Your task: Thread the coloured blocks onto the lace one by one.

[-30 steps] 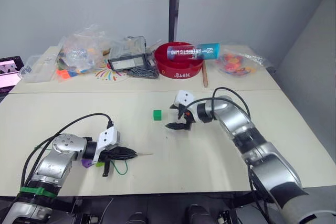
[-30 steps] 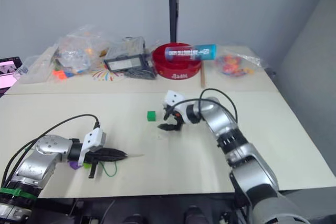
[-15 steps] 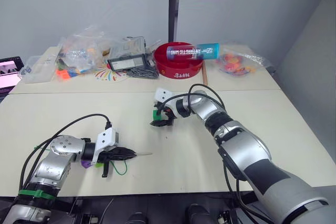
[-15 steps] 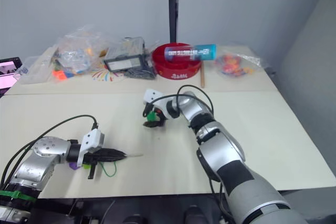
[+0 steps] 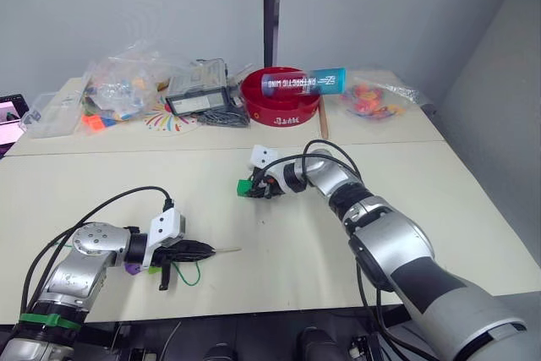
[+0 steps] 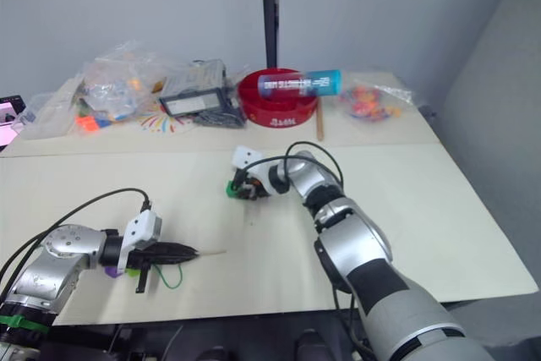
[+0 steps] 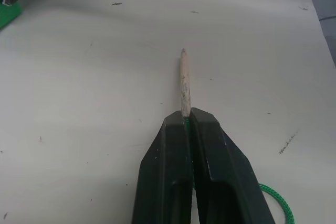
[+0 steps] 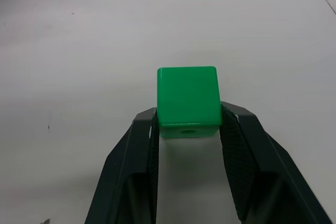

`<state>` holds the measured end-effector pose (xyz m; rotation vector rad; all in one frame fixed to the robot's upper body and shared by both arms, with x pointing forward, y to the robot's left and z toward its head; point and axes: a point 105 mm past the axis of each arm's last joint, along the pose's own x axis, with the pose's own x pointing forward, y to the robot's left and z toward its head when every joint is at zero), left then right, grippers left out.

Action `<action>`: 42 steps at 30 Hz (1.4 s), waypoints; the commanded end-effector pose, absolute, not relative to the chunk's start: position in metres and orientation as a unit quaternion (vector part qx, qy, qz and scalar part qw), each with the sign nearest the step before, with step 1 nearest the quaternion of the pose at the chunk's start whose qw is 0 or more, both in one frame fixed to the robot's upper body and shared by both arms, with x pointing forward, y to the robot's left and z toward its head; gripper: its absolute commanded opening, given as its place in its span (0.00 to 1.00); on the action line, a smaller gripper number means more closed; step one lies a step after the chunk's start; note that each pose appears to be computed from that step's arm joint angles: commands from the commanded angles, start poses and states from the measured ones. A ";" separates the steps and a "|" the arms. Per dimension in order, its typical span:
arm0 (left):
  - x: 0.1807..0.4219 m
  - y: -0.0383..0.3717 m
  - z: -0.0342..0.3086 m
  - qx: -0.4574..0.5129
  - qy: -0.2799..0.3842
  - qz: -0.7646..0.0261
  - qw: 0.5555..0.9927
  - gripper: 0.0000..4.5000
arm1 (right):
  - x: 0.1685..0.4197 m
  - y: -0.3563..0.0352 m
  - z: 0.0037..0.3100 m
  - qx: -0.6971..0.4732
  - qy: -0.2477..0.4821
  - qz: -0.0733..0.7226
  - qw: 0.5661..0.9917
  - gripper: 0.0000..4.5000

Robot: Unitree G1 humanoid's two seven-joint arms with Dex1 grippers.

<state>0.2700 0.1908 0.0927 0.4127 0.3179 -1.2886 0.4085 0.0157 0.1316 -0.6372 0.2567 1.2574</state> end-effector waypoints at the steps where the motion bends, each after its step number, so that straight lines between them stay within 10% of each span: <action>1: 0.270 0.191 0.103 0.198 0.136 -0.597 0.765 0.00 | 0.409 0.018 0.151 -0.295 0.082 0.587 0.750 0.26; 12: 0.275 0.187 0.117 0.203 0.123 -0.608 0.757 0.00 | 0.355 -0.013 0.150 -0.295 0.118 0.682 0.658 0.26; 23: 0.276 0.181 0.122 0.216 0.124 -0.611 0.751 0.00 | 0.293 -0.022 0.114 -0.284 0.176 0.675 0.658 0.26; 42: 0.280 0.155 0.114 0.239 0.132 -0.606 0.747 0.00 | 0.285 -0.020 0.104 -0.278 0.194 0.658 0.672 0.26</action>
